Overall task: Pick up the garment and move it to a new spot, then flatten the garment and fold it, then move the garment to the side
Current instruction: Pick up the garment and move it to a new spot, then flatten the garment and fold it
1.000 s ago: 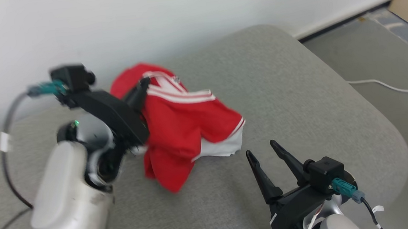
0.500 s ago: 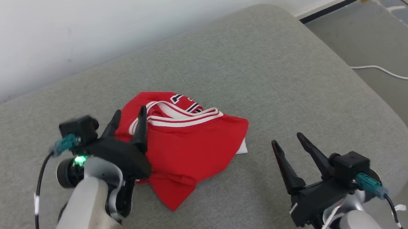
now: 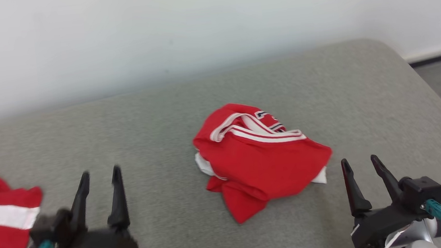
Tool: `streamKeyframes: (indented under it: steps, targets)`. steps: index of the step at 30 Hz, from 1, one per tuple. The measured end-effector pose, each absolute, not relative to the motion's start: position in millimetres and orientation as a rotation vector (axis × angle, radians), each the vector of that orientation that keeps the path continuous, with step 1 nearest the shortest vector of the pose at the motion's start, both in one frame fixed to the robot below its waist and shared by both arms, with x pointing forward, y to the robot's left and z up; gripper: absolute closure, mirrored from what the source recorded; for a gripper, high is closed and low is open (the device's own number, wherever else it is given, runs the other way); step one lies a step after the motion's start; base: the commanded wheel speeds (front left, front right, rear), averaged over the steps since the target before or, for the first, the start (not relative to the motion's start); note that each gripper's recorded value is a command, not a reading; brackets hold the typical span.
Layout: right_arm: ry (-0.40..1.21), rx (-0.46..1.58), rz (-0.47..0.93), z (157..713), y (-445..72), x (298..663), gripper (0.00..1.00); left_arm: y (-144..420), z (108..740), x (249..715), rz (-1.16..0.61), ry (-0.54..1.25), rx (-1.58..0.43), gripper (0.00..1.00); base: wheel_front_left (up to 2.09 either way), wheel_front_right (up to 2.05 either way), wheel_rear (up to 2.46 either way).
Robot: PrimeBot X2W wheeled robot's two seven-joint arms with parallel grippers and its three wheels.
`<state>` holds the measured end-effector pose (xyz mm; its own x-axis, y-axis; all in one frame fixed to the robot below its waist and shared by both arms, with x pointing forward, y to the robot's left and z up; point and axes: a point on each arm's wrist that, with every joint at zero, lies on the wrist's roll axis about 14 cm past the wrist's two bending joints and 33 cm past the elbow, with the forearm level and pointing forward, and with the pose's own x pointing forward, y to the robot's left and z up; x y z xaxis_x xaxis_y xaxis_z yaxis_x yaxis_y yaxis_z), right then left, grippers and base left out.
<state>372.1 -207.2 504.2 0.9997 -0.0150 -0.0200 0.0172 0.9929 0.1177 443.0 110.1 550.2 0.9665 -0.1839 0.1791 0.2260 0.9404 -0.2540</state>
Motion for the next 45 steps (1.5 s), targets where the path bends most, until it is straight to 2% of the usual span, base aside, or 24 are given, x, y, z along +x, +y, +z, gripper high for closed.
streamKeyframes:
  steps: [8, 17, 26, 45]
  targets:
    - [0.002, 0.101, 0.066, 513.5, -179.7, 374.4, 0.0, 182.3, 549.9, 375.1, -0.007, -0.205, -0.147, 0.0, 0.0, 0.0, 0.0]
    - [0.0, 0.091, 0.165, 518.5, -146.5, 366.7, 0.0, 208.1, 533.1, 328.2, 0.093, -0.174, -0.128, 0.0, 0.0, 0.0, 0.0]
    - [0.048, 0.101, 0.172, 502.9, -143.6, 352.9, 0.0, 203.5, 516.0, 320.8, 0.09, -0.119, -0.153, 0.0, 0.0, 0.0, 0.0]
    - [0.055, 0.122, 0.139, 498.1, -153.6, 342.6, 0.0, 186.7, 524.2, 328.5, 0.023, -0.118, -0.159, 0.0, 0.0, 0.0, 0.0]
